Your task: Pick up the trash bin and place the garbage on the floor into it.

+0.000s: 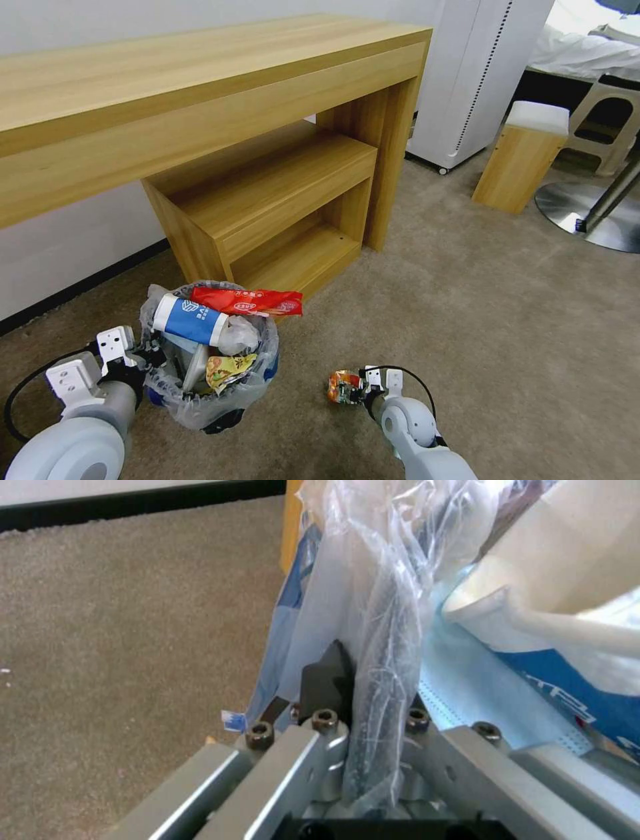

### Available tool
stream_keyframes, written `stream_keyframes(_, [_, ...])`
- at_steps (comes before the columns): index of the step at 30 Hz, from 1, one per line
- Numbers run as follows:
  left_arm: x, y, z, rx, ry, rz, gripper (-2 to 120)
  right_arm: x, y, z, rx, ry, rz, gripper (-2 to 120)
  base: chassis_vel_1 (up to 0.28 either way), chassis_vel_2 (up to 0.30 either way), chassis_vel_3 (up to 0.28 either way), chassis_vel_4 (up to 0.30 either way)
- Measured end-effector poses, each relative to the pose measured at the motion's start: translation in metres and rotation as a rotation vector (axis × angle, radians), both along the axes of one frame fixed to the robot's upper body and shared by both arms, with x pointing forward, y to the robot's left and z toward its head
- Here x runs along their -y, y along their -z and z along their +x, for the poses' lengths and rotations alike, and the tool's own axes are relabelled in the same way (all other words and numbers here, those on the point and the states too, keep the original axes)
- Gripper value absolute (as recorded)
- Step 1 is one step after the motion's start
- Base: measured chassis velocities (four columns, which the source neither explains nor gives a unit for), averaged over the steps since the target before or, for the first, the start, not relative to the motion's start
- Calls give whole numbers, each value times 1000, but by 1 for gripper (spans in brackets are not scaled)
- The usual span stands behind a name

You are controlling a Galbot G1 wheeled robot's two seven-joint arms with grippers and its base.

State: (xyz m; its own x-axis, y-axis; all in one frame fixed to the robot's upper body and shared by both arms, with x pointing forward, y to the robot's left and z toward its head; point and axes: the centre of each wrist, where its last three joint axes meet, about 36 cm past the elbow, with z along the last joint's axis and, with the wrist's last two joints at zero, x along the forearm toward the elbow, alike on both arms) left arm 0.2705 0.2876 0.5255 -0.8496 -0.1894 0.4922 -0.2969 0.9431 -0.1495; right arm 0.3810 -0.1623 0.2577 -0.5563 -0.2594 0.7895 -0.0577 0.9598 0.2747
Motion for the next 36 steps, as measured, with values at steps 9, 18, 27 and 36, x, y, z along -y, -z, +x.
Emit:
stream_keyframes(9, [1, 0, -1, -1, 1, -2, 1, 9, 0, -4, -1, 6, -17, 12, 0, 0, 0, 0])
stream_keyframes(18, [1, 0, -2, -3, 2, -1, 1, 16, -1, -1, 11, 8, -28, 7, 0, 0, 0, 0])
stream_keyframes(27, [-3, 2, 3, -7, 2, 4, 1, 32, -96, -15, 316, -106, 84, 7, 0, 0, 0, 0])
stream_keyframes(36, [12, 12, 3, -76, 49, -66, 1, 75, -164, -23, 739, -604, 317, 7, 0, 0, 0, 0])
